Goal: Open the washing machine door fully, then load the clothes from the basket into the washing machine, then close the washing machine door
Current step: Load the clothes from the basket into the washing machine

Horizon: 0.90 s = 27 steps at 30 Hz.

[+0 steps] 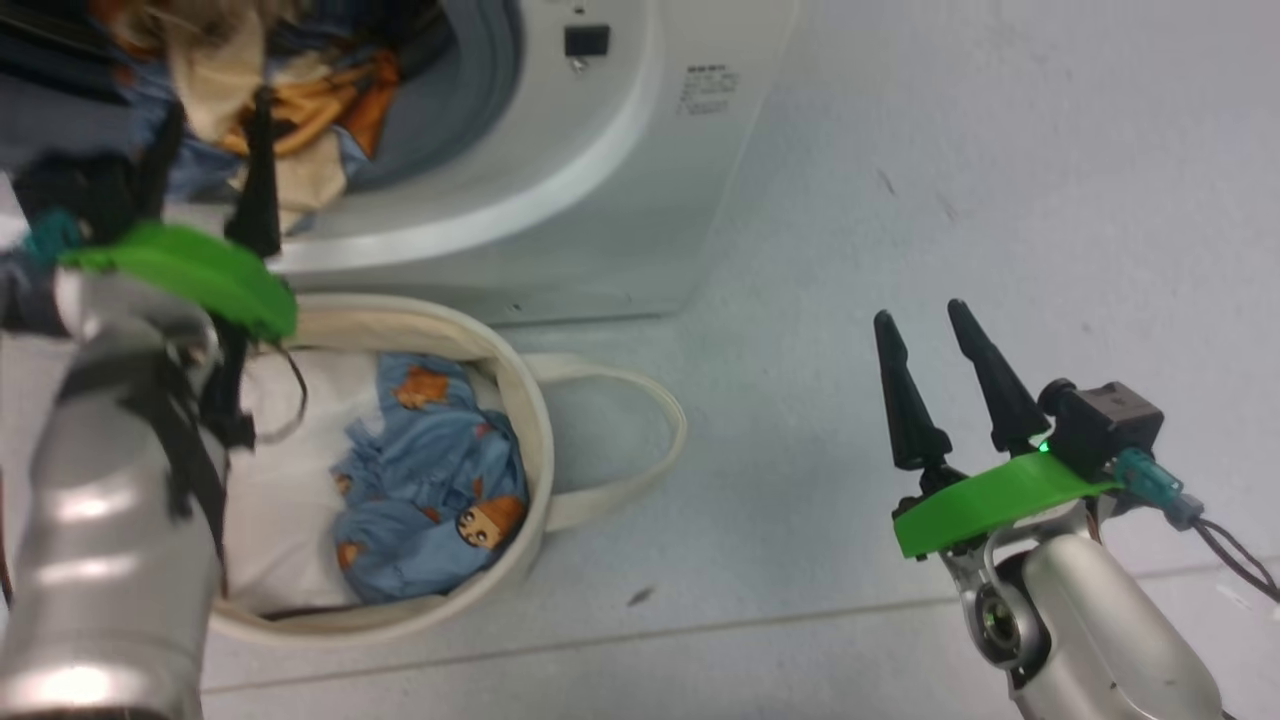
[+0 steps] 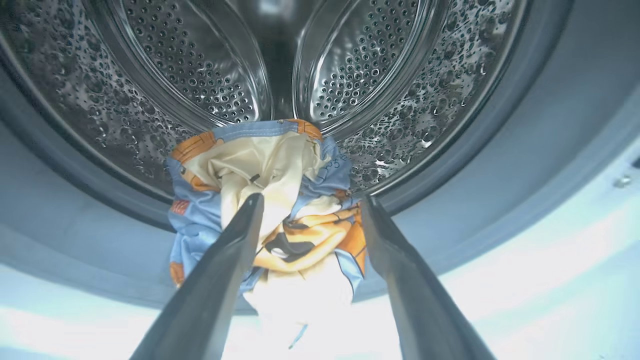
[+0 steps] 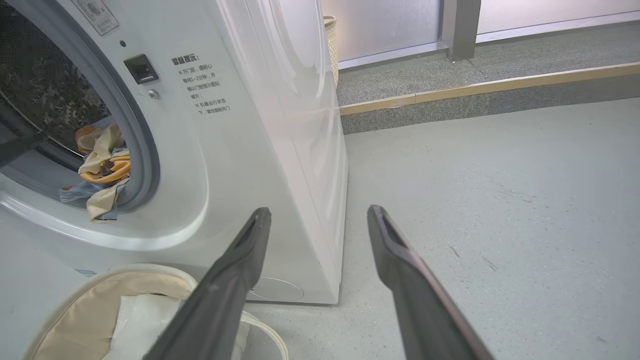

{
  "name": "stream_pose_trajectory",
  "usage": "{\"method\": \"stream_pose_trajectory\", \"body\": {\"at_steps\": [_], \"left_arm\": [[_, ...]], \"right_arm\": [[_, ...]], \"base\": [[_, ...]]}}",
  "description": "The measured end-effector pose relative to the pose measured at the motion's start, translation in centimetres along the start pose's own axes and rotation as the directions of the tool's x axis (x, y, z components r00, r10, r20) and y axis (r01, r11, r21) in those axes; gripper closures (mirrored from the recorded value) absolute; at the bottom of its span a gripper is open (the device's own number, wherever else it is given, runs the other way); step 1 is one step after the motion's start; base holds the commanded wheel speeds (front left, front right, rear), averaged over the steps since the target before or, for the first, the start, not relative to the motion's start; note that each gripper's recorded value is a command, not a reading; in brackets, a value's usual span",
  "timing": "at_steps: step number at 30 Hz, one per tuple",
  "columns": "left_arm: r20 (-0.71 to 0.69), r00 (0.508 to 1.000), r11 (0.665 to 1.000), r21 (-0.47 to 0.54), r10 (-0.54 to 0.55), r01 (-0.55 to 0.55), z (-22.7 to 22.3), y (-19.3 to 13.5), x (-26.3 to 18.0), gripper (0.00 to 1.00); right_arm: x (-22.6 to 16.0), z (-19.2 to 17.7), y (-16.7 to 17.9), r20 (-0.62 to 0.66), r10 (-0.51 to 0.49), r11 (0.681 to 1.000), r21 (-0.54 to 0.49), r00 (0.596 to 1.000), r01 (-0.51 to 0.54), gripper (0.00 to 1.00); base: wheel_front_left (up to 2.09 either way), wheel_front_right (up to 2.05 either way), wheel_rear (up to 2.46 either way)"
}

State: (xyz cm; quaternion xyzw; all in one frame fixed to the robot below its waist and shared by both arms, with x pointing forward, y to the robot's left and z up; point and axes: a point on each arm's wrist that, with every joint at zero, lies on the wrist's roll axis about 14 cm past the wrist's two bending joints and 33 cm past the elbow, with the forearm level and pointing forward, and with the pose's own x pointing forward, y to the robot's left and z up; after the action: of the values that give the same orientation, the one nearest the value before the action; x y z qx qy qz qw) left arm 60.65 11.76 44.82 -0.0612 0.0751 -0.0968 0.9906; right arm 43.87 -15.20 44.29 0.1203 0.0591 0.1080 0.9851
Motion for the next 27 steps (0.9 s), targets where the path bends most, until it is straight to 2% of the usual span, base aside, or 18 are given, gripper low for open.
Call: {"method": "stream_pose_trajectory", "body": {"at_steps": [11, 15, 19, 23, 27], "left_arm": [[0.089, 0.995, 0.999, -0.006, 0.033, -0.033, 1.4, 1.3, -10.2, 0.0], [0.14, 0.987, 0.997, -0.015, 0.08, -0.079, 2.6, 2.9, -13.5, 0.0], [0.2, 0.972, 0.992, -0.02, 0.127, -0.125, 4.3, 4.4, -16.2, 0.0], [0.2, 0.965, 0.985, -0.03, 0.171, -0.168, 4.0, 5.6, -18.7, 0.0], [0.212, 0.957, 0.98, -0.039, 0.199, -0.195, 4.1, 6.2, -20.2, 0.0]], "right_arm": [[-1.3, 4.5, 3.6, 0.116, 0.097, 0.995, -0.027, 0.989, -0.094, 0.0], [-1.8, 5.5, 4.5, 0.139, 0.125, 0.992, -0.05, 0.982, -0.119, 0.0], [-2.2, 6.8, 4.6, 0.172, 0.13, 0.991, -0.065, 0.976, -0.121, 0.0], [-2.6, 8.5, 3.9, 0.21, 0.123, 0.99, -0.099, 0.97, -0.104, 0.0], [-3.4, 7.8, 4.4, 0.194, 0.13, 0.989, -0.095, 0.972, -0.114, 0.0]], "base": [[0.0, 0.0, 0.0], [0.0, 0.0, 0.0], [0.0, 0.0, 0.0], [0.0, 0.0, 0.0], [0.0, 0.0, 0.0]]}}
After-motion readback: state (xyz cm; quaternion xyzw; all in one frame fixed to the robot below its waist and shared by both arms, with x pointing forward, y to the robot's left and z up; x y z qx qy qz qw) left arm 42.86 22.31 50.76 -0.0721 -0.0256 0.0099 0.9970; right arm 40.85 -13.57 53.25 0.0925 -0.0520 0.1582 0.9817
